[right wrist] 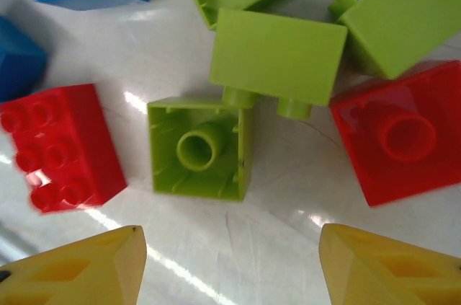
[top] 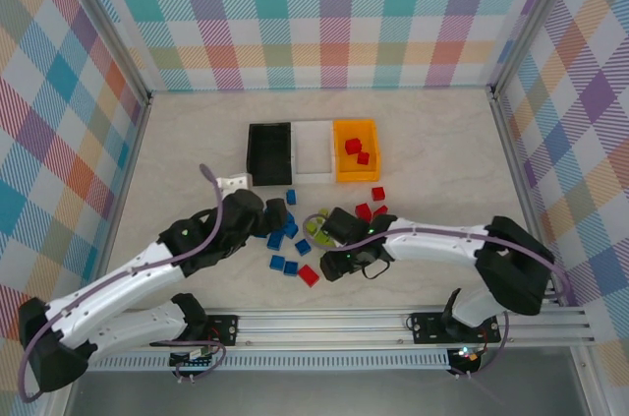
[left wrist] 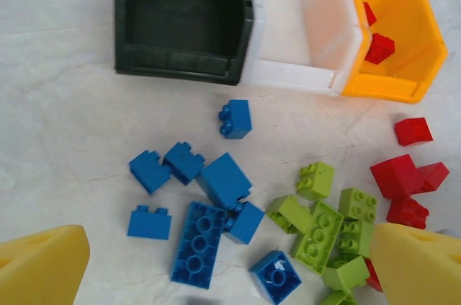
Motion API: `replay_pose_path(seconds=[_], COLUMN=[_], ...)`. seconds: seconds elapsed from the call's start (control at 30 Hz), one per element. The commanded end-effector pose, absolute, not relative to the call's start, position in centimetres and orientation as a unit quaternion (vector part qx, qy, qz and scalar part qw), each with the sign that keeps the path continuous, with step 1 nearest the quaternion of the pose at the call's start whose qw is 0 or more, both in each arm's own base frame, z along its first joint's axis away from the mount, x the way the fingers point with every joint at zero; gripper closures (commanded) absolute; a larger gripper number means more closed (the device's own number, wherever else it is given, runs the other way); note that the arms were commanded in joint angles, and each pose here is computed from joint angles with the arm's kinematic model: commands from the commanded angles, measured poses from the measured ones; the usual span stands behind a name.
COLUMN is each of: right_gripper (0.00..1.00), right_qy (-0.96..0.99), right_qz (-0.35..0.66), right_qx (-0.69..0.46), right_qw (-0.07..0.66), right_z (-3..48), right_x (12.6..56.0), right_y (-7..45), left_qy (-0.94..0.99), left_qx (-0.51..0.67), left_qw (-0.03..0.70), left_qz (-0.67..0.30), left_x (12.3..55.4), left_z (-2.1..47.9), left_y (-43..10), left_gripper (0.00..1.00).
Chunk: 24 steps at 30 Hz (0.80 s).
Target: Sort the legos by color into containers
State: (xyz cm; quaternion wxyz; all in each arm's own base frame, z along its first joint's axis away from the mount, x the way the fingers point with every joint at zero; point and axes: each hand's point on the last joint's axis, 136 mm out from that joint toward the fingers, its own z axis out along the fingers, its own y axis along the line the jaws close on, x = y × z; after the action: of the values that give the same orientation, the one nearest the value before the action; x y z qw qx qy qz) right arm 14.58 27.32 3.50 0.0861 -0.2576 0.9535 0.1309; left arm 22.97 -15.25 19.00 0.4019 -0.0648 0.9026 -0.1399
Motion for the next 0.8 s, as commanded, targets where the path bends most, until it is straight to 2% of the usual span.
replay_pose_path(seconds=[0.0, 0.4, 0.77], right_gripper=[0.36, 0.37, 0.50], right_qy=[0.957, 0.961, 0.960], right_qz=[0.117, 0.079, 0.070], right_qx=[-0.241, -0.247, -0.254], right_qw=[0.114, 0.099, 0.095], right_z=[3.8, 2.2, 1.6], right_x=[16.1, 16.5, 15.9], right_y=[28.7, 30.2, 30.4], left_qy=[0.899, 0.897, 0.898], left_qx=[-0.094, -0.089, -0.084], left_qw=[0.409, 0.418, 0.418], left_qz=[-0.126, -0.114, -0.105], left_x=[22.5, 22.1, 22.3], left_z=[18.6, 18.9, 18.8], left_y=[-13.5, -12.4, -12.5], left_gripper=[0.00, 0.00, 0.00])
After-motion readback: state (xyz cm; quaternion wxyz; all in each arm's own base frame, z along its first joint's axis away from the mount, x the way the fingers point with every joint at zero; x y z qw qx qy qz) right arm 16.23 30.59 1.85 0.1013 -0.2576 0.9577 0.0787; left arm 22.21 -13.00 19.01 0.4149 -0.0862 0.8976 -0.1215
